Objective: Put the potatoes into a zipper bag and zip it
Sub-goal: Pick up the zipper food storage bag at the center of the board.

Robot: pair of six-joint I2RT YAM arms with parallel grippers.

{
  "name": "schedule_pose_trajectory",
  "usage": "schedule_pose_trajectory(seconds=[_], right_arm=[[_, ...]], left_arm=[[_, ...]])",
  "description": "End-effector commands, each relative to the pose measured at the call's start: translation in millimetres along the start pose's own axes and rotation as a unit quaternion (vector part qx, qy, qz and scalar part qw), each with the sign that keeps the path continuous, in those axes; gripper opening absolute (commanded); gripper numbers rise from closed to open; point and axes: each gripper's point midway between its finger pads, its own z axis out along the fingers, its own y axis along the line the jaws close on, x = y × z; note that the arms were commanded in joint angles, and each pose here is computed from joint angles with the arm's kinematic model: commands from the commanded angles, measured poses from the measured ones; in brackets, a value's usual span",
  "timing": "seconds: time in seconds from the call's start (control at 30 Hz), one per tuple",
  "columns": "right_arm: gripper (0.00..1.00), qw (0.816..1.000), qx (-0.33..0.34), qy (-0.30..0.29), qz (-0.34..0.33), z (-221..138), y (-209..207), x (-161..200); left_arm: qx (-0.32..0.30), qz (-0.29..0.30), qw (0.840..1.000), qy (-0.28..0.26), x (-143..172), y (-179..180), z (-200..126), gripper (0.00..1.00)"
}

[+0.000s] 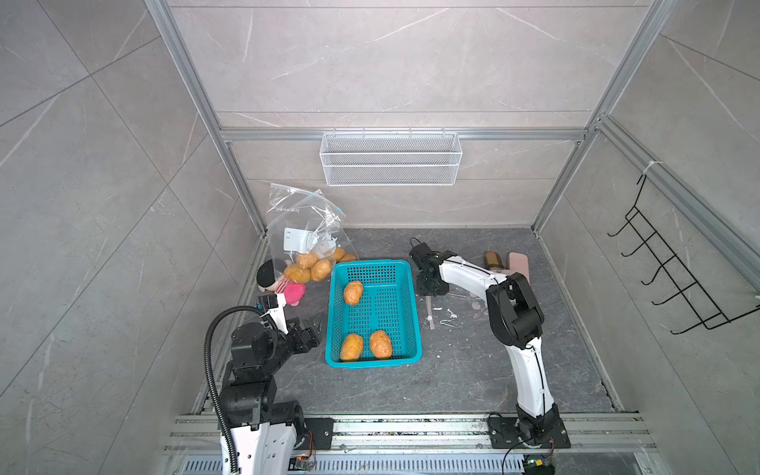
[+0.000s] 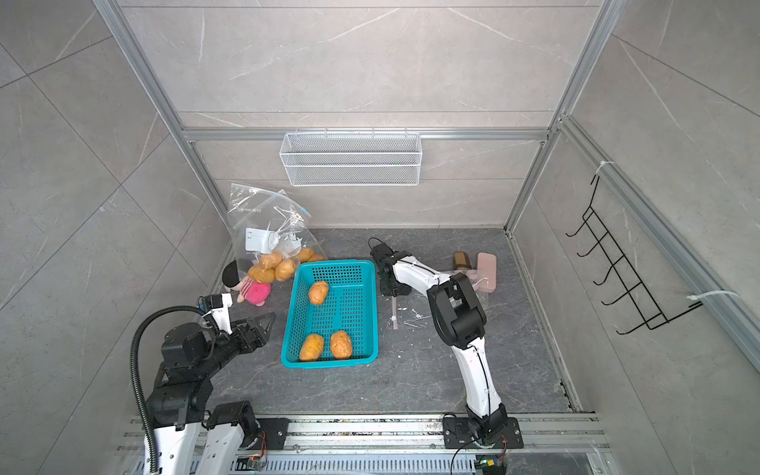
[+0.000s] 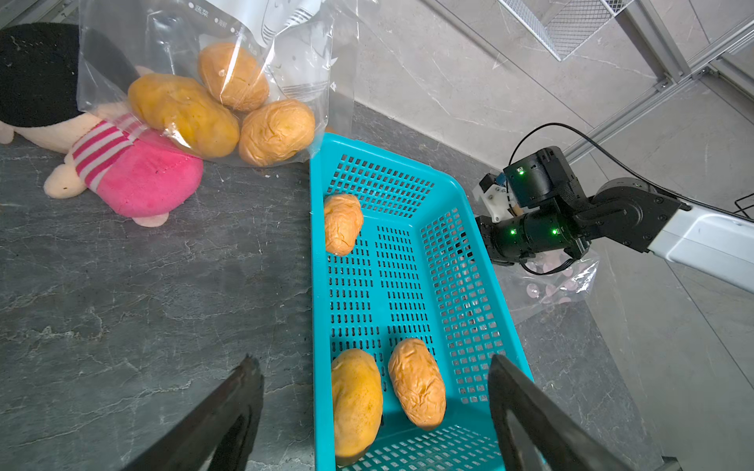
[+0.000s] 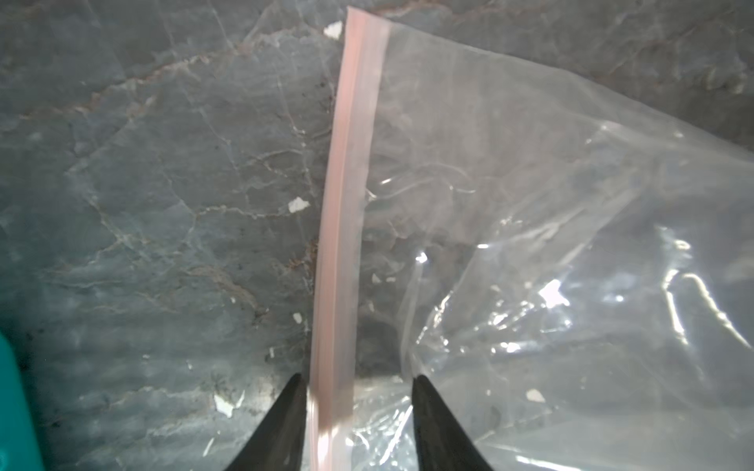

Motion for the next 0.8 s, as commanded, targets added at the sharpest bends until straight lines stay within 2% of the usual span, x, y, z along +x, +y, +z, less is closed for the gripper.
schedule_pose_trajectory(seconds=[0.0, 0.17, 0.77], right_arm=[[0.39, 1.0, 0.005, 0.013, -0.003, 6, -3, 3], [0.32, 1.0, 0.006, 0.017, -0.001, 9, -6, 6], [0.16, 0.999, -0.001, 0.03, 0.012, 20, -17, 15]], left_arm=[[0.005, 0.005, 1.0, -0.004, -4, -3, 0, 0.87], [0.006, 0.005, 1.0, -0.004, -4, -3, 0, 0.87], [0.007, 0.009, 1.0, -0.001, -2, -5, 1, 0.87]])
